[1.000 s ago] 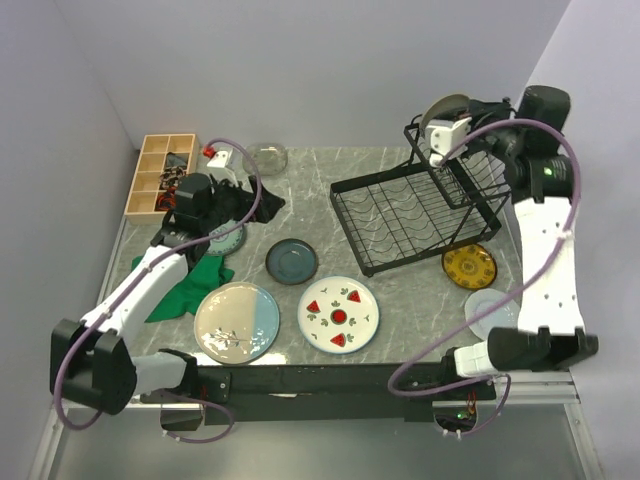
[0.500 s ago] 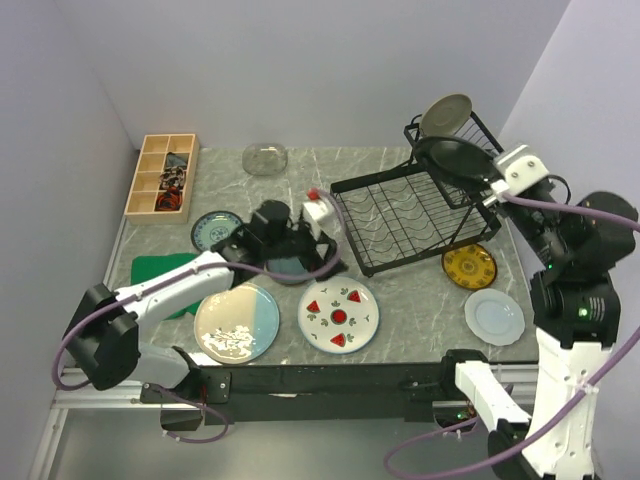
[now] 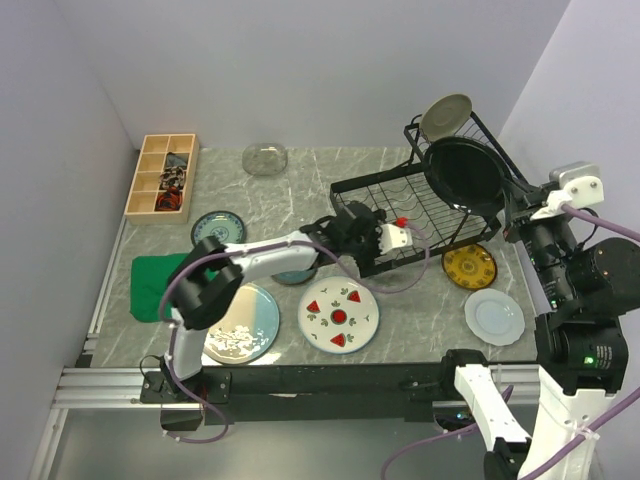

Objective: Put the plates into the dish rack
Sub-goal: Move the dish rack

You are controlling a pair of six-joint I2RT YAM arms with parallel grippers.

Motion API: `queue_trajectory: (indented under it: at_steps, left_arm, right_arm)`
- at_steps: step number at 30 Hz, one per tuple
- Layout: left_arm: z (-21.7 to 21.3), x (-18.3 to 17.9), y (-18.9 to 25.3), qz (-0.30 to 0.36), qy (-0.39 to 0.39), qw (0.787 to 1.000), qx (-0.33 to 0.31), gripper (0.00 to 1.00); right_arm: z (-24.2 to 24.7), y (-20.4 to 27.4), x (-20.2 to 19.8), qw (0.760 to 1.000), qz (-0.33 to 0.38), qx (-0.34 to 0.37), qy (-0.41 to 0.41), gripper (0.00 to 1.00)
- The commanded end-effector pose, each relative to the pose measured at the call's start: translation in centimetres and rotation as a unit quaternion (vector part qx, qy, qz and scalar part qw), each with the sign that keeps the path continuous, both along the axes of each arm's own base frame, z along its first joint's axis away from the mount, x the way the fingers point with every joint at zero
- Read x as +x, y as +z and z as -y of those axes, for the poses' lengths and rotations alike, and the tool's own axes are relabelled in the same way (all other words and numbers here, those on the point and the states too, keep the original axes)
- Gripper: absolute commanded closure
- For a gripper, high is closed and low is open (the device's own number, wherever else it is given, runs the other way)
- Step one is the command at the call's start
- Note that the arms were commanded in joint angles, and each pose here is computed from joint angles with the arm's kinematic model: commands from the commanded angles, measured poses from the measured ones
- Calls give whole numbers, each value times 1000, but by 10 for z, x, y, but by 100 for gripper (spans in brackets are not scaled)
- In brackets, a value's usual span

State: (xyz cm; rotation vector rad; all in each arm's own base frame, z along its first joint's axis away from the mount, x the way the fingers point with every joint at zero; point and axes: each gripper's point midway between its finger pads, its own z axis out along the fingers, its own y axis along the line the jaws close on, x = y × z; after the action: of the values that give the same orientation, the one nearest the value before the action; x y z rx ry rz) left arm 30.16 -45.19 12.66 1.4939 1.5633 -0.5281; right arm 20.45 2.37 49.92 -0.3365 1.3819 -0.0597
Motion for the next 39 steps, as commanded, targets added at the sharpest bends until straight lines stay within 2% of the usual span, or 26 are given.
queue_trajectory:
  at_steps: [1,3,7,16,19,21,28,29,33,39]
  left_arm:
    - [24,22,8,58,-27,998,23,1]
    - [33,27,12,61,-33,997,21,1]
    - [43,33,-9,50,-37,997,41,1]
    - [42,36,-29,59,-37,995,72,13]
    - [41,35,-35,63,-42,994,81,23]
    - [38,36,-39,71,-43,992,91,35]
    - [28,48,-38,113,-34,986,115,50]
    - [25,51,-39,116,-31,985,120,55]
    - [14,66,-29,128,-14,984,122,62]
    - [-14,83,-18,130,-13,984,117,65]
  right_arm:
    - [6,12,-6,999,12,34,-21,100]
    - [6,9,-3,999,8,37,-20,100]
    - [5,8,2,999,6,43,-16,100]
    - [7,-3,13,999,-1,41,-22,100]
    - [8,-4,15,999,1,42,-22,100]
    - [7,-7,15,999,-1,42,-21,100]
    - [10,-6,13,999,8,35,-28,100]
    - [10,-7,13,999,7,35,-28,100]
    - [13,-9,13,999,7,31,-35,100]
    - [17,-13,16,999,5,19,-46,100]
